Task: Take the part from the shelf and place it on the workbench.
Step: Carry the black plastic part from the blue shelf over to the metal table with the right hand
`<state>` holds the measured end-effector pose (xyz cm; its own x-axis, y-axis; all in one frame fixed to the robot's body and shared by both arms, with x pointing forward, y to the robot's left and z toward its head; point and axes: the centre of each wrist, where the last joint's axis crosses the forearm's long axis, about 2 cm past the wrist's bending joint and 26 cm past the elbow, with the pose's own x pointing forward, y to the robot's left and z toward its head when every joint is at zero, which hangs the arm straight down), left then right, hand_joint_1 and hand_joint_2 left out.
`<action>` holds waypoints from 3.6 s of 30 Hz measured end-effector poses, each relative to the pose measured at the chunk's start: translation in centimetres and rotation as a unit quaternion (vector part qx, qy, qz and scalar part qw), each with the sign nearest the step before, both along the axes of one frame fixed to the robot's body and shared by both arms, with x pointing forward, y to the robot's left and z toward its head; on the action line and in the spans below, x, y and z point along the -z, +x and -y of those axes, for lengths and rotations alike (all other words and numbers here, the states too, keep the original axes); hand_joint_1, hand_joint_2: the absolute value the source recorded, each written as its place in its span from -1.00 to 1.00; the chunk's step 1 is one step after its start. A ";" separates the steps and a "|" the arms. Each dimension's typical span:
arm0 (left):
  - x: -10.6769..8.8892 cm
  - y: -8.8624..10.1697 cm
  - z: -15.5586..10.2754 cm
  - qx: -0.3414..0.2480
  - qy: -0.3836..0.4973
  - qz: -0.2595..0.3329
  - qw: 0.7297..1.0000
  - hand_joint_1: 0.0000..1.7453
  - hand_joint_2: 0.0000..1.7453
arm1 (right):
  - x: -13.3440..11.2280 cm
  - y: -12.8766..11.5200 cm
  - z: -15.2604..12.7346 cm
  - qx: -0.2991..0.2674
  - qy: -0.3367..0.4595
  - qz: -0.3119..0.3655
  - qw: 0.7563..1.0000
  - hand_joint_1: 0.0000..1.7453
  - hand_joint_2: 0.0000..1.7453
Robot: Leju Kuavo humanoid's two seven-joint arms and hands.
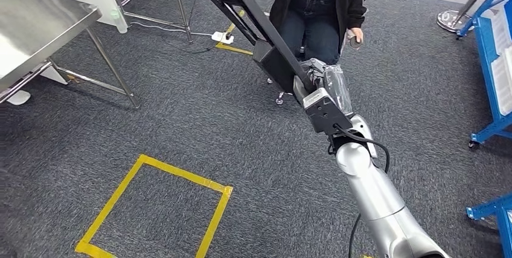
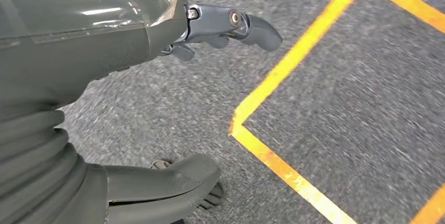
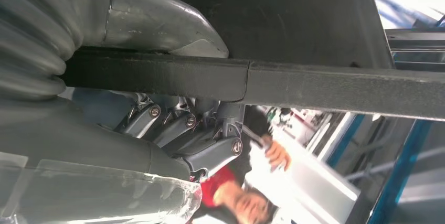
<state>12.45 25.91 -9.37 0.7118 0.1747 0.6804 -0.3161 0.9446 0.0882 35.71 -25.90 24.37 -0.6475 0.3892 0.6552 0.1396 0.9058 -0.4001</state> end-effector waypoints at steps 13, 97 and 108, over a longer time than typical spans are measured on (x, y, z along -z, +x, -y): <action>0.2 -0.6 -0.2 -0.007 -0.004 -0.002 1.000 -1.00 1.00 | -0.2 0.2 0.0 -0.014 0.001 0.004 1.000 1.00 1.00; 0.1 -0.1 -0.5 -0.033 -0.007 -0.002 0.999 -1.00 1.00 | -4.2 4.5 -1.4 -0.055 0.001 0.037 0.998 1.00 1.00; 0.0 0.0 -0.5 -0.015 -0.014 0.014 1.000 -1.00 1.00 | -4.7 4.8 -1.3 -0.054 -0.003 0.045 0.998 1.00 1.00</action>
